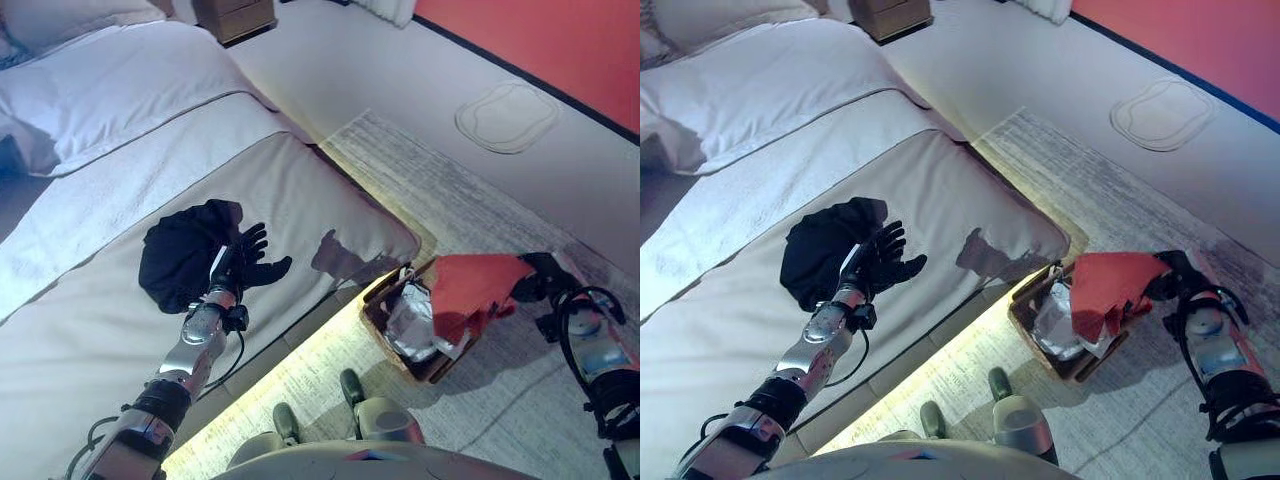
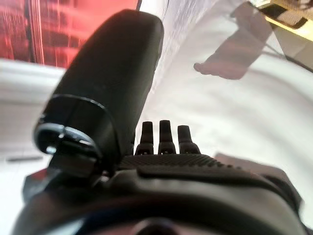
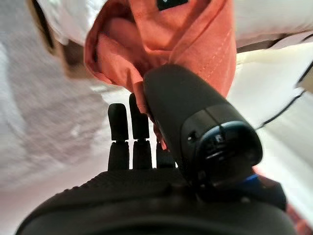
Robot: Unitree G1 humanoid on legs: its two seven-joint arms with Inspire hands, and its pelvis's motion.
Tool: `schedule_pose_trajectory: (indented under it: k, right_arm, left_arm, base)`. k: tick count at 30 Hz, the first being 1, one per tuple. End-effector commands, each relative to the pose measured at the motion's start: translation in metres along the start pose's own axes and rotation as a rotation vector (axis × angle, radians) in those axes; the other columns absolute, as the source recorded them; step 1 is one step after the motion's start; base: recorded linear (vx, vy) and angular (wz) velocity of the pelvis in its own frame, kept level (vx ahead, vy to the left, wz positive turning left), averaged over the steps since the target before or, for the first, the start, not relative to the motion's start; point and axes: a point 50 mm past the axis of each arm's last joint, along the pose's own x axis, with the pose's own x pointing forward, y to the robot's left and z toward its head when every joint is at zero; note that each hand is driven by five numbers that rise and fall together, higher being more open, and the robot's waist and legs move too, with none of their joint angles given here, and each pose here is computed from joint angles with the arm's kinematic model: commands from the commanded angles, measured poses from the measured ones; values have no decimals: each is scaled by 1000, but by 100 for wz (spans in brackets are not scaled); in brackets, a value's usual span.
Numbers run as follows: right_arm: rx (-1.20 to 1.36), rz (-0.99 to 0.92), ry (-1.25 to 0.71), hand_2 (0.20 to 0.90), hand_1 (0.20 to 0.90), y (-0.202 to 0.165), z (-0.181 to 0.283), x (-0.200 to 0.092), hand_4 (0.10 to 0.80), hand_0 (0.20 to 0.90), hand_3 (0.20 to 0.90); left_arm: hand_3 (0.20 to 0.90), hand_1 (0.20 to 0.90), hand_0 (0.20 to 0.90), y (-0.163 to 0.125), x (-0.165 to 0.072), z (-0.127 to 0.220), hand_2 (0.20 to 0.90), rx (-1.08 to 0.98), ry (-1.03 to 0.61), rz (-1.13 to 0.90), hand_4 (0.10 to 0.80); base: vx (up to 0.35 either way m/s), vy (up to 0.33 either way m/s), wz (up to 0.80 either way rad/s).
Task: Pick up the clothes from the bed and place them into the basket
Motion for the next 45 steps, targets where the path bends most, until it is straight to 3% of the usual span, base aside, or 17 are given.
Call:
schedule_pose_trajectory:
  k: [1, 9, 10, 18, 35, 41, 45]
  right_arm:
    - [-7, -159, -74, 300, 300, -42, 21, 9, 100, 300, 200]
    - [-3, -170, -1, 300, 300, -32, 6, 12, 100, 300, 200]
    - [-4, -198, -5, 900, 900, -32, 5, 12, 800, 900, 900]
    - [-3, -278, -85, 900, 900, -38, 20, 12, 800, 900, 900]
    - [-23, -263, -112, 900, 900, -37, 34, 13, 800, 900, 900]
    - [5, -336, -246, 900, 900, -47, 81, 13, 800, 900, 900]
    - [23, -373, -423, 900, 900, -47, 143, 10, 800, 900, 900]
  left_arm:
    - [900, 900, 900, -18, 15, 28, 900, 32, -132, -71, 800]
    - [900, 900, 900, -20, 13, 24, 900, 38, -124, -113, 800]
    - [900, 900, 900, -20, 12, 23, 900, 38, -125, -115, 800]
    - [900, 900, 900, -17, 11, 22, 900, 35, -124, -108, 800]
    - [900, 900, 900, -9, 9, 19, 900, 27, -119, -58, 800]
    - [900, 900, 900, -6, 9, 18, 900, 1, -113, -14, 800]
    - [900, 900, 900, -6, 8, 18, 900, 22, -132, -25, 800]
  base:
    - [-12, -38, -17]
    - [-3, -44, -6]
    - [8, -50, 5]
    - [-25, -13, 10]
    - [4, 0, 3]
    - [46, 10, 13]
    - [18, 10, 19]
